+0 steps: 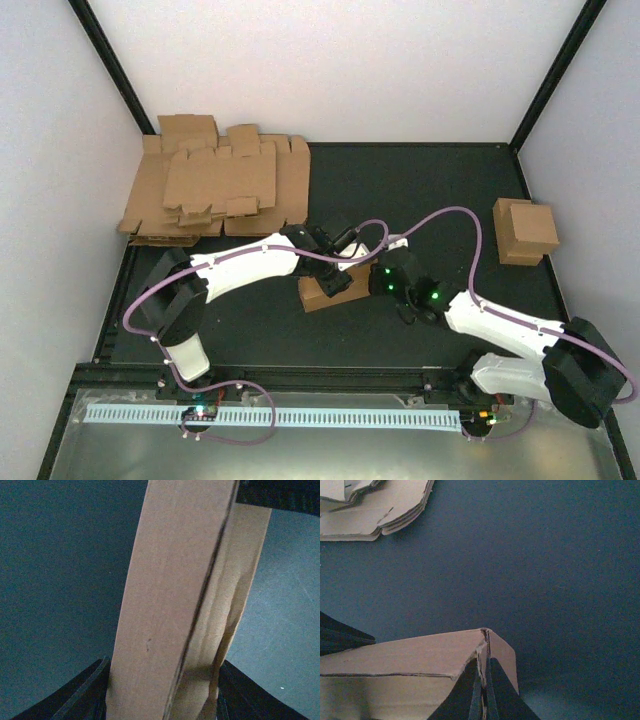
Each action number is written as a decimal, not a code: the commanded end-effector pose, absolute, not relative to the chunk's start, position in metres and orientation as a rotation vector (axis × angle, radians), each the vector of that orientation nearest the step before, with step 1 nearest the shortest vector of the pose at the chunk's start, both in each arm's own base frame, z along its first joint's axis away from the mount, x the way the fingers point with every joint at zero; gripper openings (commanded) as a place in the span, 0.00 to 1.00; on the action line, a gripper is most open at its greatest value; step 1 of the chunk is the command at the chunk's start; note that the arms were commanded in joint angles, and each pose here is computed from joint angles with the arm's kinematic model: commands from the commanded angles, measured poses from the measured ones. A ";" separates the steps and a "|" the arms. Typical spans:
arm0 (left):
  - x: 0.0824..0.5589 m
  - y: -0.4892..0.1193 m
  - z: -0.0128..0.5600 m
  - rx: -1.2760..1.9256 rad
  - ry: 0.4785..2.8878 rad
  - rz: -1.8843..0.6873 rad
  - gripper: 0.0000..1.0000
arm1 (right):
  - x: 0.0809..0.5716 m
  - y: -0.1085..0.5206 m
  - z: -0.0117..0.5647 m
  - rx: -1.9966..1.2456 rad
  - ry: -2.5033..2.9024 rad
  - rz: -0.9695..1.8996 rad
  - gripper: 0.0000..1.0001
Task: Fold the paper box
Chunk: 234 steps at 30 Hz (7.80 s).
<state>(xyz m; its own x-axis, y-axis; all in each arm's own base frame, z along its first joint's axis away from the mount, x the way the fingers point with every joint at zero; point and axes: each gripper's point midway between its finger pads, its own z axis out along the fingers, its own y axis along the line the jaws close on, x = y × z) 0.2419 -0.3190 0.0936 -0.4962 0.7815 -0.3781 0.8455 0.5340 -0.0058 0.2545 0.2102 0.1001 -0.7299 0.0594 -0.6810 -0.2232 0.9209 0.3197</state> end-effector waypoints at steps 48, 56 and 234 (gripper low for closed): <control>0.231 -0.239 0.199 0.525 2.176 -0.688 0.66 | 0.231 0.198 0.069 -0.207 2.465 0.321 0.05; 0.226 -0.257 0.176 0.632 2.277 -0.777 0.40 | 0.232 0.200 0.067 -0.224 2.477 0.314 0.05; 0.193 -0.268 0.153 0.597 2.376 -0.900 0.09 | 0.259 0.206 0.135 -0.346 2.395 0.783 0.13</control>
